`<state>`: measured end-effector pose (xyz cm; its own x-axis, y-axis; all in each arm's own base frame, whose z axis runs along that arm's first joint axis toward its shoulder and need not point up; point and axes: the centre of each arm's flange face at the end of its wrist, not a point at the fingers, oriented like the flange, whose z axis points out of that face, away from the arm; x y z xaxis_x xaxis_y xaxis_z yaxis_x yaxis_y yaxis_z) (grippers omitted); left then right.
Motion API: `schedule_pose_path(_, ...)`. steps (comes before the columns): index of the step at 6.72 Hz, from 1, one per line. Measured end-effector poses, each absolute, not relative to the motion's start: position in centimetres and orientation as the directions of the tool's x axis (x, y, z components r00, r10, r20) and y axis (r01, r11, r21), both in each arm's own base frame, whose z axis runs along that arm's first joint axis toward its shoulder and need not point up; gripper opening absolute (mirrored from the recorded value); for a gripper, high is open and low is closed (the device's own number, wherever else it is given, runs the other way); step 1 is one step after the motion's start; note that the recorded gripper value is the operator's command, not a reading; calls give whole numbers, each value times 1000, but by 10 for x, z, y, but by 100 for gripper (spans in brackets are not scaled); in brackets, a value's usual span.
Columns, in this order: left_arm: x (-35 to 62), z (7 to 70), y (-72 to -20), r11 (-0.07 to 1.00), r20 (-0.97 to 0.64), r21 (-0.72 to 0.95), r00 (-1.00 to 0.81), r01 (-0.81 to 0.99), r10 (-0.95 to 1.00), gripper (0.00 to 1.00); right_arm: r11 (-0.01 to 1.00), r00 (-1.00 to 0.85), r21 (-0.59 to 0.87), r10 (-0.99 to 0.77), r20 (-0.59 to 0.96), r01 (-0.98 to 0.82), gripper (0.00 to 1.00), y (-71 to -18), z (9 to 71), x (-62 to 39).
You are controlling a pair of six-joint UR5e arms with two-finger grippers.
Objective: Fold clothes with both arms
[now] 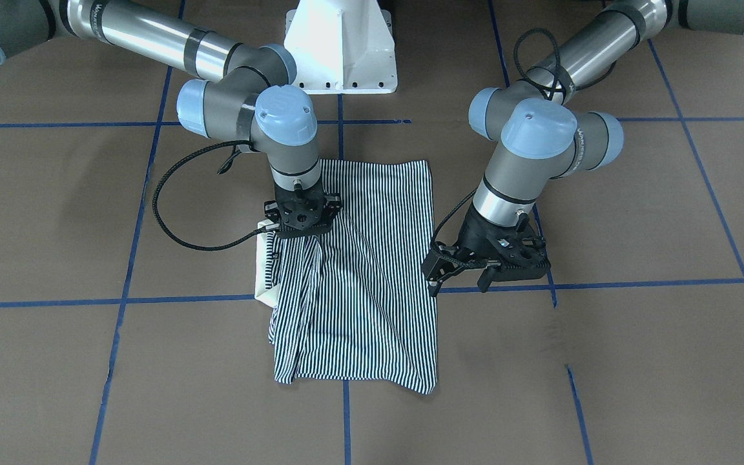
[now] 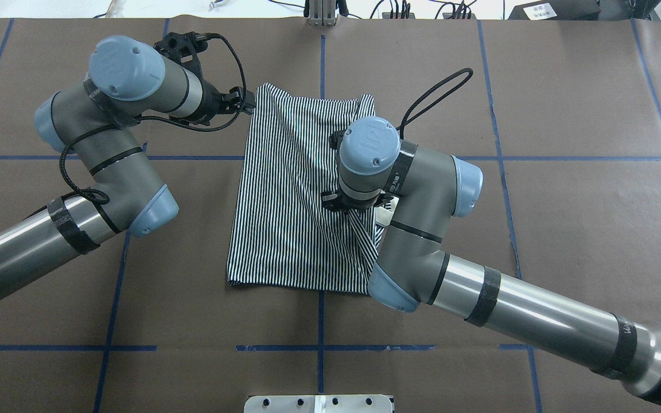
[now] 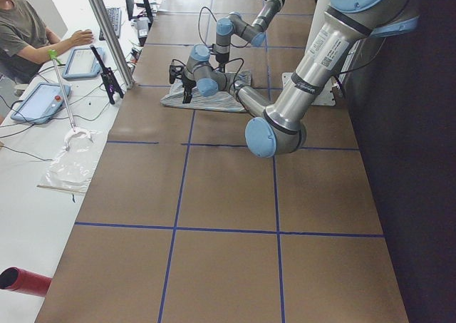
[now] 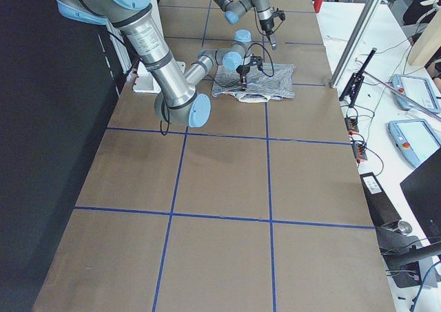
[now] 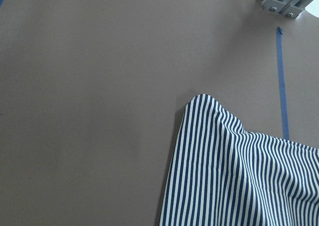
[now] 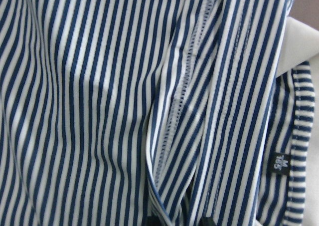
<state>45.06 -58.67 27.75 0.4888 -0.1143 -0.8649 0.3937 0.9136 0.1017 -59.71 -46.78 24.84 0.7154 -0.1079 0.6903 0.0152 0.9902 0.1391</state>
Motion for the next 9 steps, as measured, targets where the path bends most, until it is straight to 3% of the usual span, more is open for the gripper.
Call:
schedule_pose_path(1, 451, 277, -586, 914, -865, 102, 488, 393, -114, 100, 990, 715, 136, -109, 690, 20, 3, -466, 249, -598)
schedule_pose_path(4, 451, 275, -587, 914, -867, 103, 486, 393, -112, 100, 994, 695, 105, -101, 712, 37, 0, -472, 244, -588)
schedule_pose_path(5, 451, 274, -587, 913, -867, 103, 486, 394, -112, 100, 995, 686, 93, -89, 722, 31, 10, -480, 243, -577)
schedule_pose_path(6, 451, 273, -587, 913, -868, 103, 485, 394, -111, 100, 996, 681, 84, -78, 728, 25, 59, -484, 249, -563)
schedule_pose_path(7, 452, 272, -587, 913, -868, 102, 483, 395, -112, 100, 997, 682, 78, -73, 728, 23, 95, -481, 262, -550)
schedule_pose_path(9, 452, 272, -586, 913, -869, 101, 482, 395, -112, 100, 997, 692, 72, -64, 719, 18, 100, -470, 288, -530)
